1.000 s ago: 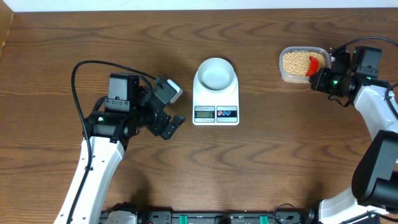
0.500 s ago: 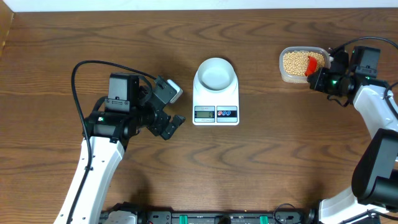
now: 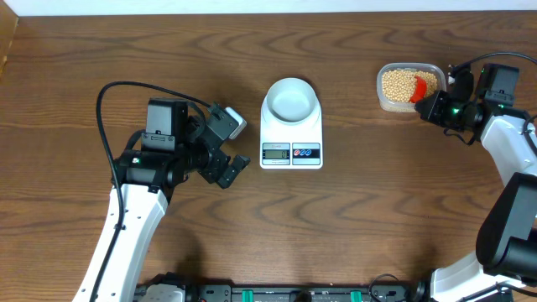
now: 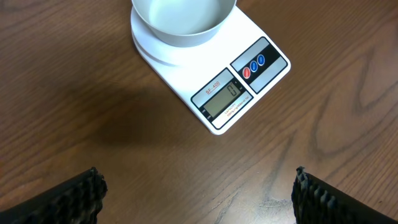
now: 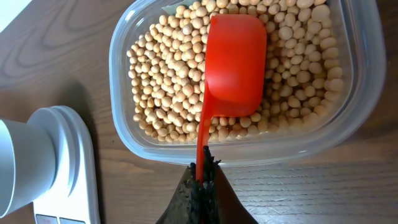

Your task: Scoop item into bowl and weigh 50g on scale

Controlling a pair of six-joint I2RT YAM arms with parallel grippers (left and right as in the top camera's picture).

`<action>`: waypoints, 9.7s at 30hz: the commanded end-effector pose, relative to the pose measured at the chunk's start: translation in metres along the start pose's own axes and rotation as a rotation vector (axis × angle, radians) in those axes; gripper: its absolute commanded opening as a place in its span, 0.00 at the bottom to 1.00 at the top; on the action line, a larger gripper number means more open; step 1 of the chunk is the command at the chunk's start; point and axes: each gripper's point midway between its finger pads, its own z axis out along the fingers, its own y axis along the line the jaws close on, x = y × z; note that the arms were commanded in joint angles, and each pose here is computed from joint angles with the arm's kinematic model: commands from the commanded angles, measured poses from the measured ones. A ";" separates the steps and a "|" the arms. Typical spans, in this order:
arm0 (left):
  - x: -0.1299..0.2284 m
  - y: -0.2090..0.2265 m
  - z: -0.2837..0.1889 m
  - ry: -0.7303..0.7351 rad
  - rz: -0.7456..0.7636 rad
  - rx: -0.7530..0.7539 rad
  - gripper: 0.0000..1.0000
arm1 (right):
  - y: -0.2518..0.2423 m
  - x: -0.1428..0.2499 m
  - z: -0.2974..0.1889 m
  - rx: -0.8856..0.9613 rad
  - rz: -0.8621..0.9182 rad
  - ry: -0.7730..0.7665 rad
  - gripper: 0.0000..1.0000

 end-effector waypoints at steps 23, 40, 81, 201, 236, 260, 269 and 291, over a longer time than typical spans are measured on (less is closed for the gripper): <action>-0.007 0.003 -0.006 -0.014 0.021 -0.019 0.98 | -0.013 -0.004 -0.005 -0.146 0.158 0.010 0.01; -0.007 0.003 -0.006 -0.014 0.021 -0.019 0.98 | -0.021 -0.003 -0.009 -0.142 0.272 0.015 0.01; -0.007 0.003 -0.006 -0.014 0.021 -0.019 0.98 | -0.018 -0.021 -0.035 -0.334 0.356 -0.032 0.01; -0.007 0.003 -0.006 -0.014 0.021 -0.019 0.98 | 0.163 -0.009 -0.021 -0.792 0.150 0.156 0.01; -0.007 0.003 -0.006 -0.014 0.021 -0.019 0.98 | 0.211 0.036 -0.007 -0.856 -0.146 0.190 0.01; -0.007 0.003 -0.006 -0.014 0.021 -0.019 0.98 | 0.212 0.053 0.009 -0.794 -0.299 0.162 0.01; -0.007 0.003 -0.006 -0.014 0.021 -0.019 0.98 | 0.210 0.053 0.011 -0.782 -0.313 0.150 0.01; -0.007 0.003 -0.006 -0.014 0.021 -0.019 0.98 | 0.209 0.052 0.012 -0.778 -0.352 0.132 0.01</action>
